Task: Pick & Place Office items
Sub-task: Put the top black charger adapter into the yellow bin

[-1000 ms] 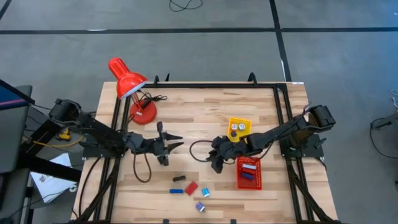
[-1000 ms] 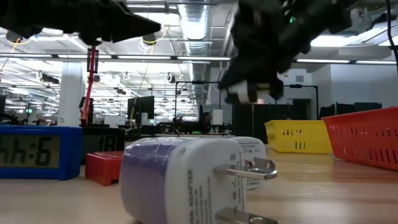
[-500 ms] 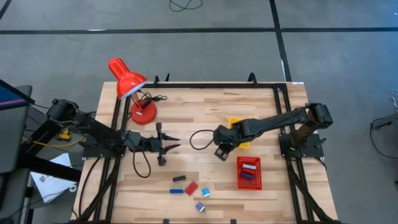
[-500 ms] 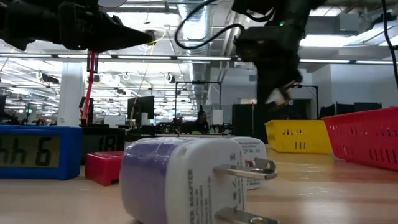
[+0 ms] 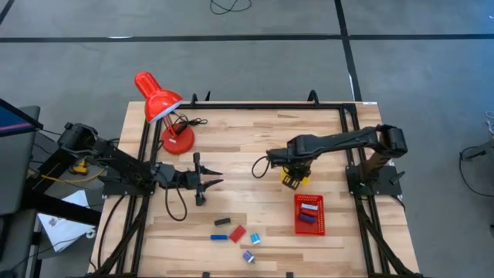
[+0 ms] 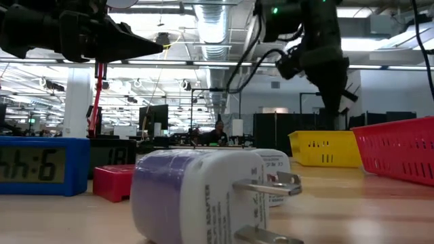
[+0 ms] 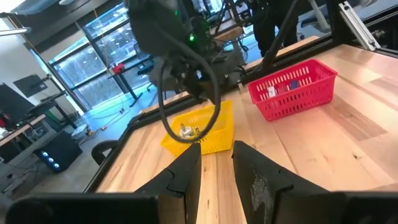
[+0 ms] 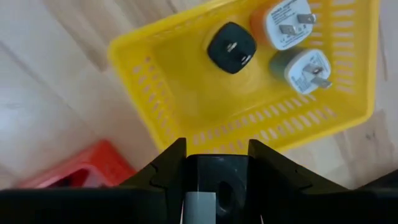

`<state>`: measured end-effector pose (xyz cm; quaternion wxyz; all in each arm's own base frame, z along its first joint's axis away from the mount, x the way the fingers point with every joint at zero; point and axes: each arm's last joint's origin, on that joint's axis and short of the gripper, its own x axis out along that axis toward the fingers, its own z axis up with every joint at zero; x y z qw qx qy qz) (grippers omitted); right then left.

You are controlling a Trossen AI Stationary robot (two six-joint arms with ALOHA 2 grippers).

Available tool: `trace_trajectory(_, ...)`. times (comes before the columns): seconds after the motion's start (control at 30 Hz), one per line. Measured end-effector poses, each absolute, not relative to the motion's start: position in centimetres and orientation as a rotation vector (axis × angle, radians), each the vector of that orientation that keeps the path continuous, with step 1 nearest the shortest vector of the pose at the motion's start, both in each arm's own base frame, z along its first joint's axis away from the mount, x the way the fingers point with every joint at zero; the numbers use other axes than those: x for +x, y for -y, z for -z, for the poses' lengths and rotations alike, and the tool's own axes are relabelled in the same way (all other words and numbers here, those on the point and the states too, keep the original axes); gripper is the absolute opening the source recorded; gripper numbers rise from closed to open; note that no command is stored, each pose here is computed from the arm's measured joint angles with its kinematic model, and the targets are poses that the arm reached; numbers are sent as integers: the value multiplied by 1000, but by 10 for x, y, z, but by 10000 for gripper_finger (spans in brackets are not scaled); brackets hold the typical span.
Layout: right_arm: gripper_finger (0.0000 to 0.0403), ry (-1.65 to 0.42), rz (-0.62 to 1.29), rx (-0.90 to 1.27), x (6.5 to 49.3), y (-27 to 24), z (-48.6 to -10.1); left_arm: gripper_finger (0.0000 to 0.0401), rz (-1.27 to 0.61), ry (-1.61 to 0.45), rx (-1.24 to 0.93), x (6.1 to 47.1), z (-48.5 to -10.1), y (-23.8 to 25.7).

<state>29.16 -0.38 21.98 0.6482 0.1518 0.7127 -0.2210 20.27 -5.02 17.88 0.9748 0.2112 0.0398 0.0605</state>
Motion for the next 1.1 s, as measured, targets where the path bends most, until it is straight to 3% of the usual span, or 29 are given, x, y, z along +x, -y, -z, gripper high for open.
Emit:
trace_trajectory(0.33, 138, -1774, 416, 268, 303, 16, -185, 88, -122, -81, 426, 203, -179, 50)
trace_trajectory(0.7, 138, -1807, 437, 284, 300, 20, -197, 88, -122, -81, 426, 203, -179, 50)
trace_trajectory(0.93, 138, -1597, 440, 336, 324, 5, -250, 88, -37, -61, 278, 203, -179, 53)
trace_trajectory(1.1, 139, -1316, 346, 480, 353, -12, -268, 88, 120, -31, 349, 204, -180, 58)
